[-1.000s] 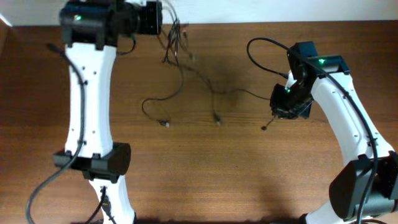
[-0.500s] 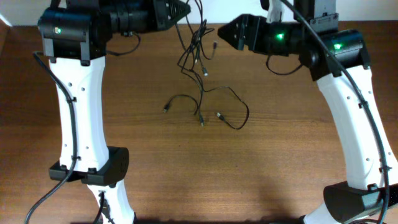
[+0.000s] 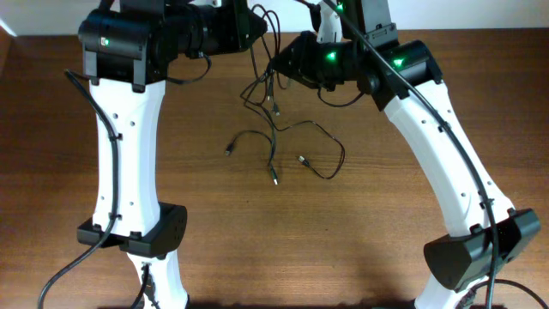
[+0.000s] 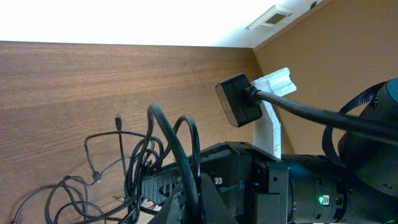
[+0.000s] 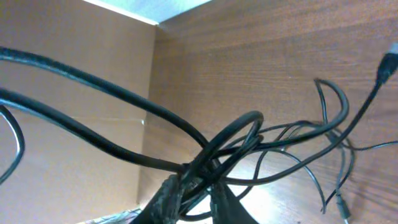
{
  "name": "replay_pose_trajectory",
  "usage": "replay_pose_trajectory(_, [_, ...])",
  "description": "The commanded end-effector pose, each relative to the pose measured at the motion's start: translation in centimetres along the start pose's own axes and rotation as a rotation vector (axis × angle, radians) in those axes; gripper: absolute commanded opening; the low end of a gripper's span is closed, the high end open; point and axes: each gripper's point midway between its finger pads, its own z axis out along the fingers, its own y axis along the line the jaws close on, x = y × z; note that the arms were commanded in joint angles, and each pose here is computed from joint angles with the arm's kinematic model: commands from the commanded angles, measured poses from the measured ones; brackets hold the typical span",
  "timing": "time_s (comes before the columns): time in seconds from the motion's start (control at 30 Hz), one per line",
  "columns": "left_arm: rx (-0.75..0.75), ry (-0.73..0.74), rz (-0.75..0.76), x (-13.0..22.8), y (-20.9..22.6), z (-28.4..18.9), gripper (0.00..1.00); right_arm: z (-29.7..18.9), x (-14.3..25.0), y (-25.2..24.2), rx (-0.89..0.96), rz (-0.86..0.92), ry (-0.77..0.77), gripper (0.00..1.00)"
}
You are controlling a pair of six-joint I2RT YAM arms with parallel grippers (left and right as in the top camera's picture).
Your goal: Untangle cables
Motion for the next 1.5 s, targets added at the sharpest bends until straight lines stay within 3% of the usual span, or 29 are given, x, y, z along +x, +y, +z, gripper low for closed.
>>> replay_pose_trajectory(0.0, [-0.006,-0.008,0.009,-0.3,0.2,0.1,0.05,1.4,-0.2,-0.9,0.015,0.01,0.009,0.13])
replay_pose_trajectory(0.13, [-0.036,-0.004,0.001,-0.1,0.8,0.0,0.06,1.1,-1.6,-0.7,-0.002,-0.049,-0.038,0.04])
replay_pose_trajectory(0.2, [-0.224,-0.003,-0.032,0.4,4.3,-0.4,0.05,-0.7,-2.3,-1.1,0.01,-0.076,-0.061,0.04])
replay_pose_trajectory(0.27, [-0.411,0.028,-0.067,1.2,8.5,0.0,0.06,-5.4,-3.5,-2.1,0.046,-0.088,-0.117,0.04])
replay_pose_trajectory(0.4, [-0.553,0.093,-0.141,2.0,14.6,1.2,0.04,-15.5,-3.8,-4.1,0.123,-0.107,-0.224,0.04])
replay_pose_trajectory(0.5, [-0.623,0.129,-0.051,1.9,17.2,0.4,0.04,-22.4,-2.9,-5.9,0.14,-0.108,-0.282,0.04])
replay_pose_trajectory(0.53, [-0.612,0.143,-0.02,2.0,17.3,0.2,0.09,-23.3,-2.6,-6.5,0.135,-0.084,-0.28,0.04])
replay_pose_trajectory(0.57, [-0.567,0.159,0.007,2.1,16.7,0.6,0.09,-23.3,-2.4,-6.6,0.121,-0.078,-0.266,0.04])
replay_pose_trajectory(0.6, [-0.419,0.186,0.069,2.4,14.5,1.9,0.09,-22.6,-2.1,-6.5,0.118,-0.078,-0.244,0.04])
replay_pose_trajectory(0.77, [0.093,0.192,0.121,2.7,5.9,3.4,0.13,-16.3,-1.4,-6.5,0.08,-0.08,-0.078,0.46])
replay_pose_trajectory(0.83, [0.275,0.16,0.143,1.9,2.7,3.0,0.15,-14.0,-1.2,-6.4,0.068,-0.092,-0.033,0.49])
replay_pose_trajectory(0.87, [0.296,0.139,0.165,1.4,2.4,3.0,0.16,-13.6,-1.3,-6.7,0.07,-0.09,-0.027,0.49])
replay_pose_trajectory(0.9, [0.228,0.134,0.17,1.3,3.5,3.3,0.16,-13.4,-1.5,-7.1,0.08,-0.084,-0.025,0.5])
replay_pose_trajectory(0.97, [-0.297,0.206,0.111,2.7,12.6,2.9,0.16,-13.8,-2.2,-8.7,0.161,-0.077,-0.058,0.54])
replay_pose_trajectory(1.03, [-0.473,0.316,0.055,5.1,16.5,2.7,0.16,-14.3,-2.7,-9.9,0.215,-0.064,-0.082,0.58])
replay_pose_trajectory(1.17, [-0.487,0.483,-0.014,8.6,21.3,7.9,0.13,-14.9,-2.5,-10.7,0.236,-0.032,-0.078,0.61])
replay_pose_trajectory(1.27, [-0.42,0.628,0.047,12.2,22.4,12.7,0.13,-15.0,-2.5,-11.1,0.256,-0.029,-0.081,0.63])
replay_pose_trajectory(1.4, [-0.41,0.732,0.043,16.0,24.5,17.5,0.19,-15.0,-2.2,-11.2,0.261,-0.029,-0.067,0.64])
replay_pose_trajectory(1.47, [-0.41,0.77,0.028,17.6,25.8,18.9,0.3,-15.0,-2.0,-11.3,0.263,-0.036,-0.061,0.64])
